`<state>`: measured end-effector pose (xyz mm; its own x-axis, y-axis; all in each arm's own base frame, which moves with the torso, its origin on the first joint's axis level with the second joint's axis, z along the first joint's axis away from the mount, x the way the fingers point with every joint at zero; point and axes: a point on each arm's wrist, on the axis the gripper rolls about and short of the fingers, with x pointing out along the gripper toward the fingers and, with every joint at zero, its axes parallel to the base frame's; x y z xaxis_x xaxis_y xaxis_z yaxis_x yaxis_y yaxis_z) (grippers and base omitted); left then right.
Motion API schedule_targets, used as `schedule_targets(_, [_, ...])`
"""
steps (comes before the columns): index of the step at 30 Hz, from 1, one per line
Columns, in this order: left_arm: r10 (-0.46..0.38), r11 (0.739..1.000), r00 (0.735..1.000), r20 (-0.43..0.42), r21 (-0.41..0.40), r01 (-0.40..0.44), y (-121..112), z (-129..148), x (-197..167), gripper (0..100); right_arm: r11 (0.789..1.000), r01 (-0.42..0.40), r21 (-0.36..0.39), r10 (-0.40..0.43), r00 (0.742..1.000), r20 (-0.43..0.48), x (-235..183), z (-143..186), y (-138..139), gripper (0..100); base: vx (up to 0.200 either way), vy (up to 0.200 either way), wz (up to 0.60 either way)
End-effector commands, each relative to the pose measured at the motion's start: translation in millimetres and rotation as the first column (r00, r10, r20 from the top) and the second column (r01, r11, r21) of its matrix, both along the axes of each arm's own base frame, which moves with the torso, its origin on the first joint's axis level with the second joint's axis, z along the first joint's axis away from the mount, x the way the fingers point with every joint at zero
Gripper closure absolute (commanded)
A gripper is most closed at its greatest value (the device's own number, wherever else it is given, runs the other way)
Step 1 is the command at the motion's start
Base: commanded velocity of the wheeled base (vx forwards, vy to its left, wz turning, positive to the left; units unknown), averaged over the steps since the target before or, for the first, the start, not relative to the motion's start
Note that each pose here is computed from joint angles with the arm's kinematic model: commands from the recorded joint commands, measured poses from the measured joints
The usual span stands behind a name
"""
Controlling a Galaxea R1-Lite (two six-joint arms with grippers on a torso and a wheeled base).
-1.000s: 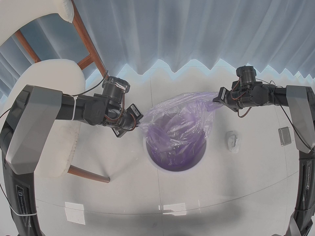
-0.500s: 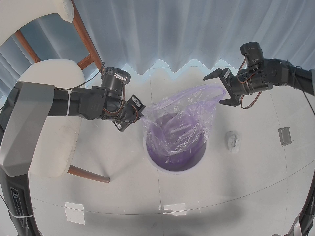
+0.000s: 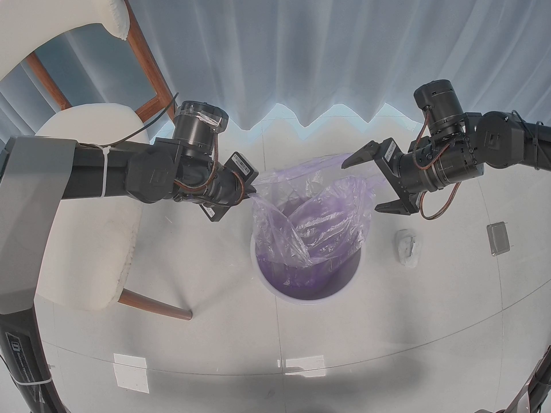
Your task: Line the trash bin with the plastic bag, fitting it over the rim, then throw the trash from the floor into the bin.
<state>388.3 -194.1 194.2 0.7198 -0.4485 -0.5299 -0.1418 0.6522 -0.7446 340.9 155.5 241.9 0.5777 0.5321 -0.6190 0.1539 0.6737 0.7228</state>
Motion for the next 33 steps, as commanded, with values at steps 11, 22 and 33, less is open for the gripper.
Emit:
schedule_targets(11, [-0.002,1.000,1.000,0.007,-0.004,0.002,0,2,1,100,0.991,-0.071,-0.111,0.084,0.989,0.118,20,-27,9,0,0.000,0.000,0.00])
schedule_targets(22, [0.000,1.000,1.000,0.012,-0.028,0.000,-3,4,-2,100,0.991,-0.081,-0.108,0.093,0.989,0.115,31,-51,19,100,0.000,0.000,0.00])
schedule_targets(33, [0.090,0.993,0.991,0.099,-0.085,-0.082,12,11,15,100,0.997,-0.073,-0.034,0.078,0.980,0.181,61,-47,43,100,0.000,0.000,0.00])
